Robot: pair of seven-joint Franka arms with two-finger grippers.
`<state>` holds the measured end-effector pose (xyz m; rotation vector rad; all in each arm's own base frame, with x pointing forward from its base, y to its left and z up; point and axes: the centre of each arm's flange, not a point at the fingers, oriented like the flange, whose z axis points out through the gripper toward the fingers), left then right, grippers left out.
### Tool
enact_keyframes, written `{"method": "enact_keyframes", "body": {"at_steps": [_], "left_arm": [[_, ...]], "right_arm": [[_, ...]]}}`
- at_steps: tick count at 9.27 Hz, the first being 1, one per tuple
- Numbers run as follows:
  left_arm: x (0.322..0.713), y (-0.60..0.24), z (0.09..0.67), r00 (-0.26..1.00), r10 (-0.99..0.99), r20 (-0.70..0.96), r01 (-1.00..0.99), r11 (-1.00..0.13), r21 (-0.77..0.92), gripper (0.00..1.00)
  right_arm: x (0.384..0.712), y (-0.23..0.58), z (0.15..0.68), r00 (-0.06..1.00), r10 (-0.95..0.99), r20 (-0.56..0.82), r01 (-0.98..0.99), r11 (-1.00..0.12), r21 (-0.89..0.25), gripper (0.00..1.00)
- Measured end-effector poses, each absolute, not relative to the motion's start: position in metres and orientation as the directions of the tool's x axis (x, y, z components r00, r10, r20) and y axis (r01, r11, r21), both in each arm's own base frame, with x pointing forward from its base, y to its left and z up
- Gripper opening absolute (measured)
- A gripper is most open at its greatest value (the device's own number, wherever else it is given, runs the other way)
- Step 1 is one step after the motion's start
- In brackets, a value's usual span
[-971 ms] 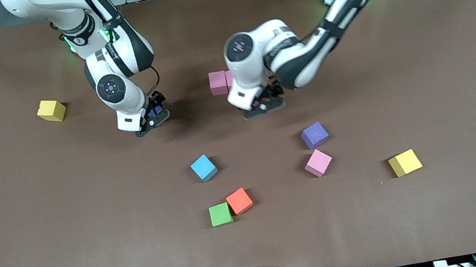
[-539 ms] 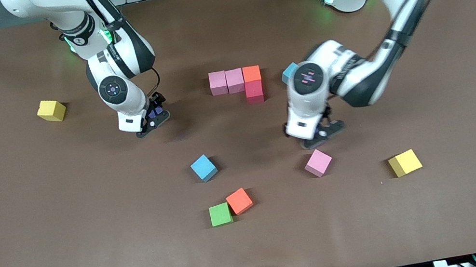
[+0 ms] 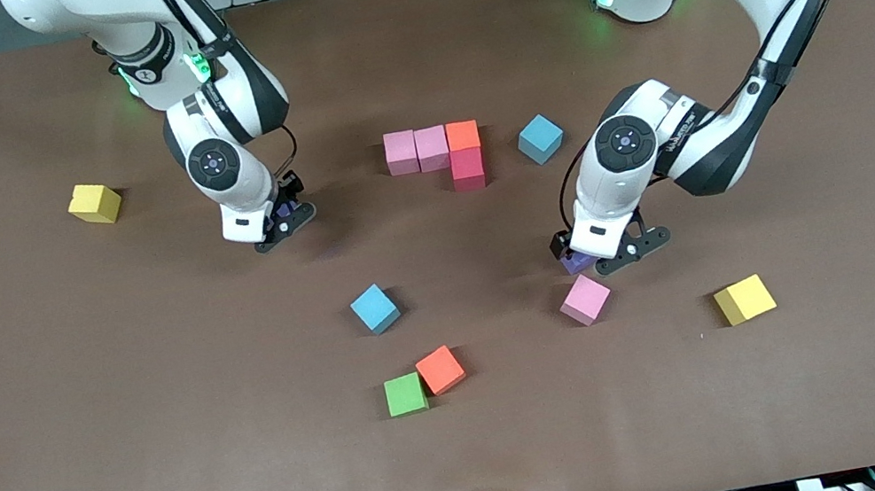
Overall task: Form number 2 with 11 blocks
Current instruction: 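Grasp a second purple cube with the left gripper while the right lifts purple, then carry the purple cube to the cube row with the right gripper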
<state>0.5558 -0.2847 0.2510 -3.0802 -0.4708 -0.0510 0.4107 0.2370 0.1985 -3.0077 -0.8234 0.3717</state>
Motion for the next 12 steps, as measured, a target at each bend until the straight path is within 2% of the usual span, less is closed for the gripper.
{"method": "enact_keyframes", "body": {"at_steps": [4,6,9,10,11,12], "left_arm": [[0.549,-0.288,0.237,0.962,0.269,0.038,0.270,-0.963,-0.008,1.00],[0.548,-0.287,0.226,0.966,0.258,0.033,0.259,-0.966,-0.005,1.00],[0.551,-0.281,0.212,0.967,0.254,0.033,0.255,-0.967,-0.008,0.99],[0.552,-0.279,0.208,0.966,0.256,0.031,0.256,-0.967,-0.012,0.89],[0.553,-0.277,0.206,0.966,0.258,0.029,0.259,-0.966,-0.012,0.69],[0.554,-0.277,0.207,0.965,0.261,0.032,0.262,-0.965,-0.010,0.63]], "right_arm": [[0.411,0.258,0.209,0.816,0.523,-0.246,0.518,-0.850,-0.090,0.55],[0.434,0.287,0.247,0.839,0.490,-0.237,0.458,-0.871,-0.177,0.55],[0.446,0.321,0.277,0.903,0.382,-0.196,0.348,-0.918,-0.188,0.55],[0.451,0.332,0.286,0.923,0.340,-0.182,0.307,-0.934,-0.183,0.55],[0.458,0.343,0.296,0.943,0.287,-0.168,0.257,-0.949,-0.182,0.55],[0.464,0.353,0.304,0.960,0.231,-0.159,0.199,-0.961,-0.192,0.55]]}}
